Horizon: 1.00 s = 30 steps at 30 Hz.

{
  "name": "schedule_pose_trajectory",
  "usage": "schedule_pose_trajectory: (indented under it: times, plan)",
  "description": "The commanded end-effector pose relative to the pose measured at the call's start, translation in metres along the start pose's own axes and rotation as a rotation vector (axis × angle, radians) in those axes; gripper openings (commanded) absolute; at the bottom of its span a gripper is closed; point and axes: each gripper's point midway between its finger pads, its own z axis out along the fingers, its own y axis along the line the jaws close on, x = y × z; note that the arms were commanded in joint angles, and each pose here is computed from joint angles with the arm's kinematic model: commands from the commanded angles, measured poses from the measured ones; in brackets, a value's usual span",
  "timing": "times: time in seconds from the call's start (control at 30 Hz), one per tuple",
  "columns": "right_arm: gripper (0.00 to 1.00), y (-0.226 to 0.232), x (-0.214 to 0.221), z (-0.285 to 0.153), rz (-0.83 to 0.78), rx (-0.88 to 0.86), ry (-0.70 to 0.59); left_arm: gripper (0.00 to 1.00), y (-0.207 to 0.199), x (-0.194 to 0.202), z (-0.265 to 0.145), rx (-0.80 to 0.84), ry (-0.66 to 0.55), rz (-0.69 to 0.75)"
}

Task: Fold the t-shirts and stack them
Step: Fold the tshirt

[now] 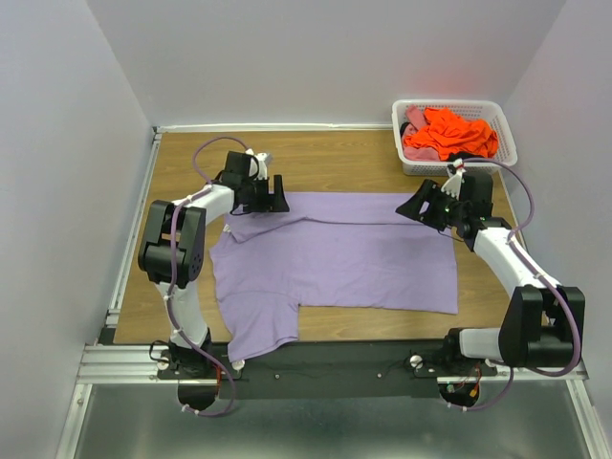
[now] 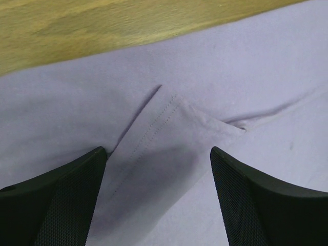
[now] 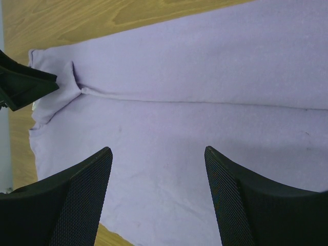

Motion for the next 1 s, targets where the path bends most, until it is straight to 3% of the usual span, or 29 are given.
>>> schedule_pose_trajectory:
  times: [0.0,0.57,0.87,0.9,0.97]
  plan:
    - [0.80,0.006,0.005,-0.003,-0.012,-0.020,0.022,0.88,-0.017,0.008,-0.001,0.080,0.052,0.014]
    - [0.80,0.002,0.004,0.002,0.008,-0.006,0.031,0.87,-0.058,0.040,-0.034,0.167,0.109,0.036]
    - [0.80,0.002,0.005,0.004,0.011,-0.010,0.040,0.87,-0.076,0.110,-0.044,0.193,0.241,0.031]
    - [0.80,0.003,0.007,0.006,0.007,-0.021,0.053,0.87,-0.096,0.129,-0.054,0.223,0.265,0.055]
    - [0.80,0.005,0.007,0.007,0.000,-0.029,0.058,0.87,-0.104,0.130,-0.059,0.234,0.259,0.061]
